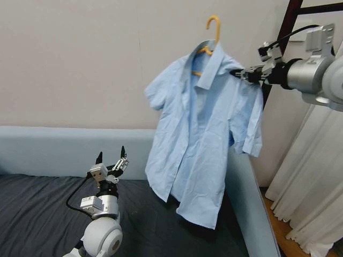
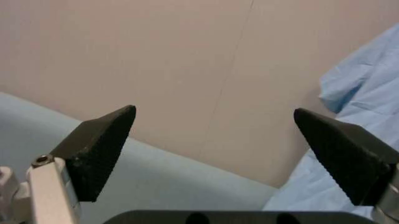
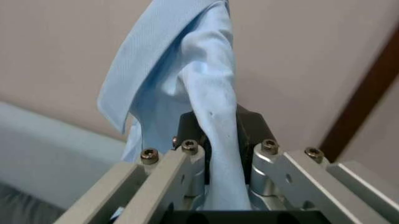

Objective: Pick up the clothes from the sofa and hang them on the clothes hanger.

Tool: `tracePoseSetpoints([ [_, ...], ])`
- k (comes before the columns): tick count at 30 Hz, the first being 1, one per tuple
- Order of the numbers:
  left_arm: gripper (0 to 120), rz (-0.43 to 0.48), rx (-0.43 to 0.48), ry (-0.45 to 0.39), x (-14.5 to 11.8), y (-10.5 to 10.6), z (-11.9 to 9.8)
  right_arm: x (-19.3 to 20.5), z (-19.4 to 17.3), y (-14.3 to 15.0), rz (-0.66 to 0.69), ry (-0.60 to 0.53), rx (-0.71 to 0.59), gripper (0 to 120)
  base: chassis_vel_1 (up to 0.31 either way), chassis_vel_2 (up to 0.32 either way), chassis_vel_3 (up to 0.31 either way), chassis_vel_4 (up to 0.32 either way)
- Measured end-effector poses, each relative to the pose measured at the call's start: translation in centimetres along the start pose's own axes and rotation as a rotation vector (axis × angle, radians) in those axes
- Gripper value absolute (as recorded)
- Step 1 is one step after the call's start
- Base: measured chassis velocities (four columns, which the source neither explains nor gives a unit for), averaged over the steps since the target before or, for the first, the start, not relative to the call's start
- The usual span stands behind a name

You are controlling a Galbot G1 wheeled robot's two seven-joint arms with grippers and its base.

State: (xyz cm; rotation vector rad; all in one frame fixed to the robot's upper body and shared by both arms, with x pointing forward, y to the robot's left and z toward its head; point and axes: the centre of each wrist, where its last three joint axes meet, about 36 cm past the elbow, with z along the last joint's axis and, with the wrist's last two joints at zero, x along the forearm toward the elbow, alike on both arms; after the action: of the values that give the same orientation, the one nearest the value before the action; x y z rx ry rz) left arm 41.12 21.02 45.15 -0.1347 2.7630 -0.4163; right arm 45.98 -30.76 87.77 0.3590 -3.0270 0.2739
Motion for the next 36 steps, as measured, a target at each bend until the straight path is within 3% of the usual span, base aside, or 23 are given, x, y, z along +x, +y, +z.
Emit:
tracePoseSetpoints([
  [4,100,0.013,-0.008,-0.005,-0.6,-0.1,-0.4,4.1,-1.3,-1.3,0.103,0.016,-0.041,7,0.000,0.000,0.000,0.000],
  [6,100,0.014,-0.008,-0.004,-0.6,-0.2,-0.4,4.3,-1.4,-1.4,0.107,0.017,-0.042,7,0.000,0.000,0.000,0.000],
  [11,100,0.025,0.005,0.009,-0.2,-0.9,-0.1,9.2,0.0,-2.4,0.308,0.007,-0.025,7,0.000,0.000,0.000,0.000],
  [19,100,0.032,-0.008,0.006,-0.1,-0.5,-0.4,8.8,3.7,-5.1,0.512,0.050,0.072,7,0.000,0.000,0.000,0.000],
  [24,100,0.034,-0.023,-0.011,-0.7,0.3,-1.3,5.9,4.3,-6.9,0.570,0.040,0.068,7,0.000,0.000,0.000,0.000],
  [27,100,0.031,-0.035,-0.021,-1.2,1.0,-1.9,1.5,4.9,-8.1,0.610,0.025,0.075,7,0.000,0.000,0.000,0.000],
  [29,100,0.031,-0.035,-0.021,-1.2,1.0,-1.9,1.5,4.9,-8.1,0.610,0.025,0.075,7,0.000,0.000,0.000,0.000],
  [31,100,0.010,-0.046,-0.035,-2.1,2.0,-2.4,-5.5,4.2,-8.1,0.650,-0.031,0.074,7,0.000,0.000,0.000,0.000],
  [32,100,0.005,-0.049,-0.033,-2.2,2.2,-2.4,-7.2,3.8,-7.7,0.655,-0.051,0.084,7,0.000,0.000,0.000,0.000],
  [36,100,-0.002,-0.053,-0.028,-2.3,2.5,-2.2,-10.0,2.9,-7.2,0.670,-0.066,0.088,7,0.000,0.000,0.000,0.000],
])
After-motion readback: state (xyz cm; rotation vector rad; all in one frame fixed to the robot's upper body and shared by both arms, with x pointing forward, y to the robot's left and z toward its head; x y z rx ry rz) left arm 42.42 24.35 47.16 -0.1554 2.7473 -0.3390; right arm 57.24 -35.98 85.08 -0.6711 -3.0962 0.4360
